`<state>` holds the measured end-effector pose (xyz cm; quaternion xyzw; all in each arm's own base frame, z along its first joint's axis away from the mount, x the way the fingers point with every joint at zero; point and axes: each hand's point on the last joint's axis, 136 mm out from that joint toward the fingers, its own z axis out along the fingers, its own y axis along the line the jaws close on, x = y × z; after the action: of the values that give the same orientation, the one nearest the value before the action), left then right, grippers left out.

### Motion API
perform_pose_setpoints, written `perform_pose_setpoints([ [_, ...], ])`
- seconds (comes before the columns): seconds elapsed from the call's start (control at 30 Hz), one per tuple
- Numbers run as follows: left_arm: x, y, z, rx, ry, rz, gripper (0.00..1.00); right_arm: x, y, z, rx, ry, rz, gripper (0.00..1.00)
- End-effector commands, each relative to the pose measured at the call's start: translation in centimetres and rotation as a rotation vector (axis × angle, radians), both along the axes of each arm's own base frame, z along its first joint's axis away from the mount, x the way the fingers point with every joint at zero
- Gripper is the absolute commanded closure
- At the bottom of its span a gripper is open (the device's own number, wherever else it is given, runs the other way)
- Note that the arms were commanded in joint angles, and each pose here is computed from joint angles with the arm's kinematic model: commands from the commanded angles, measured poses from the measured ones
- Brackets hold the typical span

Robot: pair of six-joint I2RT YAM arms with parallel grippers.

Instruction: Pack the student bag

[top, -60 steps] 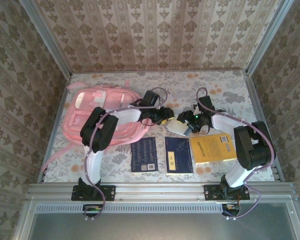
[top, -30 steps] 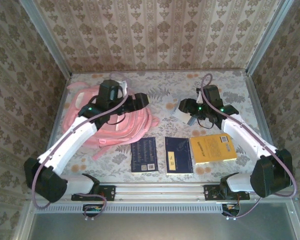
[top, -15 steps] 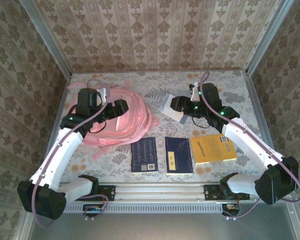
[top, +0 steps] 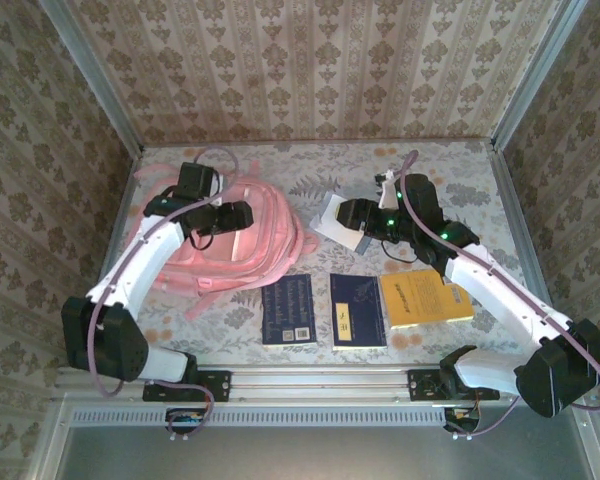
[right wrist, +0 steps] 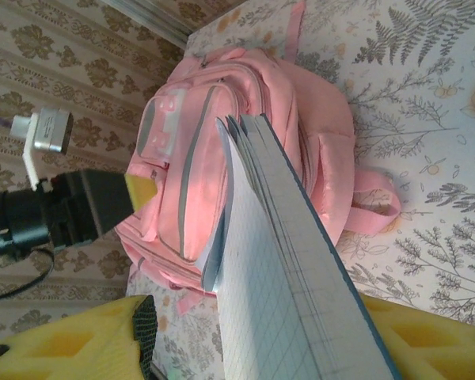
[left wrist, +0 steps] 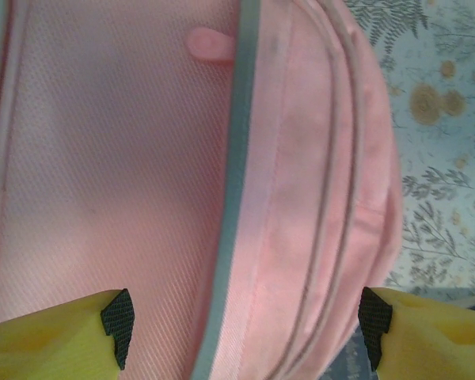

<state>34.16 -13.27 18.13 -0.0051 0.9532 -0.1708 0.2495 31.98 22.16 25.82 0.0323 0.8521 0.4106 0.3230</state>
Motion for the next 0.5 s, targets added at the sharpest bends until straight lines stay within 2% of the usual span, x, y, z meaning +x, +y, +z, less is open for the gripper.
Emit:
perform_pose_setpoints([
  [0.0,1.1,0.5,0.3,0.001,-0.01,-0.008,0.22,-0.8,0.8,1.7,0.057,-0.045,0.039,1.0],
  [0.13,0.4,-1.0,2.0,-0.119,-0.026,-0.024,0.23,-1.0,1.2,1.4,0.071,-0.035,0.055,1.0],
  [0.3,-2.3,-5.2,7.5,-0.553,-0.138,-0.017,0.17,-1.1,1.3,2.5,0.124,-0.05,0.043,1.0],
  [0.47,-3.4,-9.1,9.2,-0.75,-0.129,-0.001,0.09,-0.6,1.8,4.3,0.22,-0.064,0.026,1.0],
])
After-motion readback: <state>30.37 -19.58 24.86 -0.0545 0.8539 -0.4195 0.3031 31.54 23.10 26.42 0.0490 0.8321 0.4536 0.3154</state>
